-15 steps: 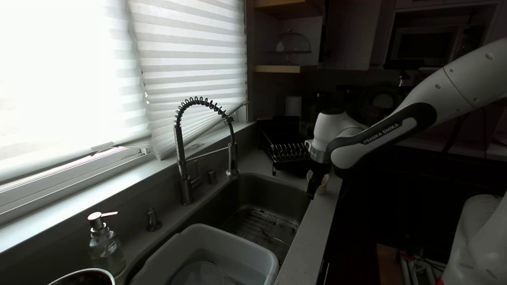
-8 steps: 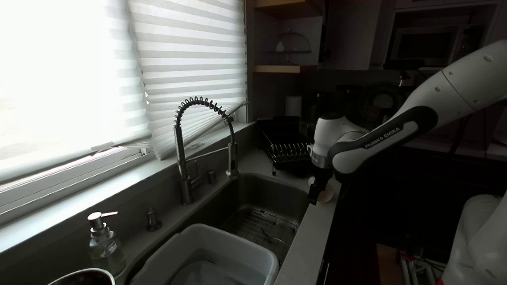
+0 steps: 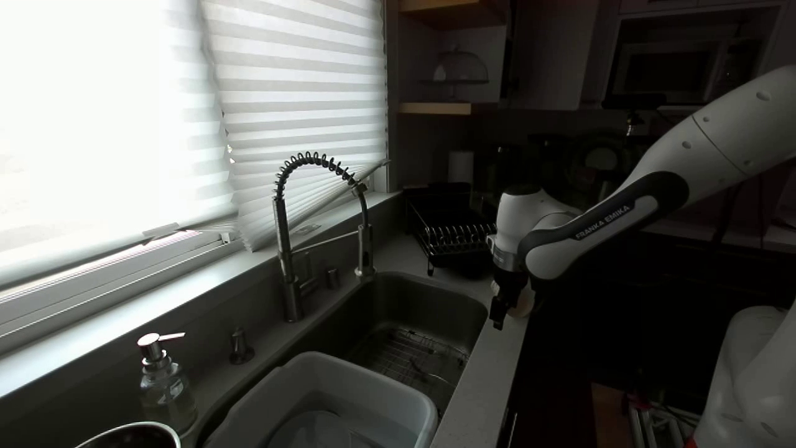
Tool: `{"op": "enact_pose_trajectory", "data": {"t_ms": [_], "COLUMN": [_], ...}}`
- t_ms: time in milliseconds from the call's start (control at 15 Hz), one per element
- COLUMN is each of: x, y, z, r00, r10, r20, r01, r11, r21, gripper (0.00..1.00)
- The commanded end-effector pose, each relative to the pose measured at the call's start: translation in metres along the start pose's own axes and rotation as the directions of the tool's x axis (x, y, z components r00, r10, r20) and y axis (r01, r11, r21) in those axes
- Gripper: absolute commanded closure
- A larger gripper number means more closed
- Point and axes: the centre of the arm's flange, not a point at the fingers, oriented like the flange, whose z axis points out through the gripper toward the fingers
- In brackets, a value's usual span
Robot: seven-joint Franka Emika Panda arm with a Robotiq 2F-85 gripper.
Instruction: Place the cup on the side of the plate rack
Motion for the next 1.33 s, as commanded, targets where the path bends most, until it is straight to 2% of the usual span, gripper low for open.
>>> {"op": "enact_pose_trajectory", "data": {"t_ms": [0, 667, 1267], "x": [-0.006, -0.013, -0.017], "y": [0.002, 0.029, 0.050], "z": [0.002, 0.000, -0.028], "r00": [1.000, 0.999, 0.995], "r10": [0.011, 0.037, 0.086], "r20": [0.016, 0.015, -0.041], "r01": [-0.011, -0.037, -0.088], "r11": [1.000, 0.999, 0.995], "r21": [-0.013, -0.039, -0.050], "gripper": [0.00, 0.00, 0.00]}}
